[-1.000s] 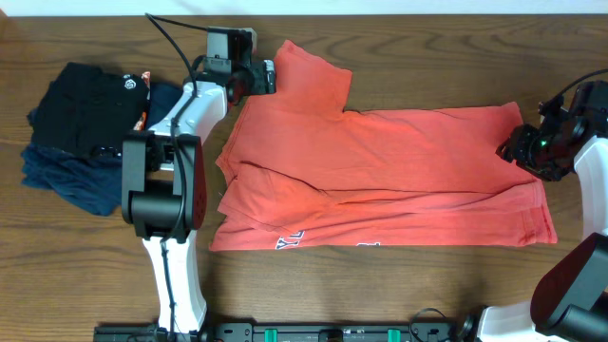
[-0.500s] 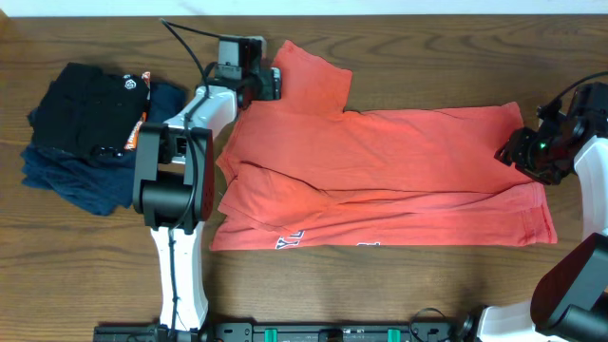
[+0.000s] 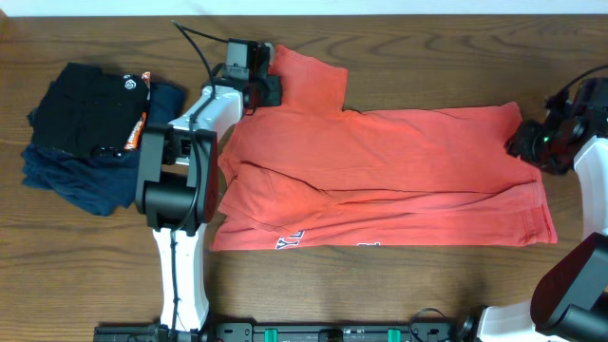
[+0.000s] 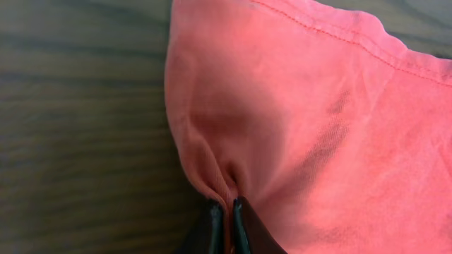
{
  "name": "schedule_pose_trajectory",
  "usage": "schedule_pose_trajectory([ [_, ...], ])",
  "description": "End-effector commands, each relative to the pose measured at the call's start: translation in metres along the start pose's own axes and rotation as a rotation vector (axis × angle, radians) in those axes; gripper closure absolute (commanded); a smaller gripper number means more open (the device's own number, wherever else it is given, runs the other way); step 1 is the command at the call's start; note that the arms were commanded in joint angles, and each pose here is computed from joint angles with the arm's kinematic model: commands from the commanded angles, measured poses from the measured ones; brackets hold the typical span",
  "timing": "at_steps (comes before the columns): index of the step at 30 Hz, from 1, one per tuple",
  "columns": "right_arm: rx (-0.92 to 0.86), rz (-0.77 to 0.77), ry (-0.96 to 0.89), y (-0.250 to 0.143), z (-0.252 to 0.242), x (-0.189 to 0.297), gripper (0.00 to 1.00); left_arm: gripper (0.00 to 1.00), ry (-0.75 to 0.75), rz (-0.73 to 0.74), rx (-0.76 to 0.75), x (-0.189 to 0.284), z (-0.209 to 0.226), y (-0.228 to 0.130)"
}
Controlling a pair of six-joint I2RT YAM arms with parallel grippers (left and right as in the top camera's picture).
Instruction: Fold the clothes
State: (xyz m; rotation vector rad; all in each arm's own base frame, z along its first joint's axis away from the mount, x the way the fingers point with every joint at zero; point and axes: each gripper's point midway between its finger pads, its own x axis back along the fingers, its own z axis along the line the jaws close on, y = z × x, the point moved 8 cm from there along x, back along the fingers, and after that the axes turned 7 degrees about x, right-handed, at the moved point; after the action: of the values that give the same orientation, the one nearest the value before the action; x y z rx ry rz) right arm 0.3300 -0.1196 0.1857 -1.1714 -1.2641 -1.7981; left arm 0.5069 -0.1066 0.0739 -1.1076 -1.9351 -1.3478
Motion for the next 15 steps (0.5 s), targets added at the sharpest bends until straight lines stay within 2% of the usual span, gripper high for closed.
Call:
schedule_pose_trajectory([
  [1, 0.032, -0.082, -0.070, 0.017, -0.002, 0.000, 0.50, 0.91, -0.009, -0.074, 0.074, 0.037, -0.005, 0.026],
  [6, 0.043, -0.207, -0.106, 0.044, -0.009, -0.020, 0.49, 0.91, 0.000, -0.050, 0.121, 0.060, -0.010, 0.026],
  [15, 0.057, -0.264, -0.036, 0.064, -0.008, -0.104, 0.45, 0.91, 0.029, 0.069, 0.158, 0.063, -0.007, 0.007],
])
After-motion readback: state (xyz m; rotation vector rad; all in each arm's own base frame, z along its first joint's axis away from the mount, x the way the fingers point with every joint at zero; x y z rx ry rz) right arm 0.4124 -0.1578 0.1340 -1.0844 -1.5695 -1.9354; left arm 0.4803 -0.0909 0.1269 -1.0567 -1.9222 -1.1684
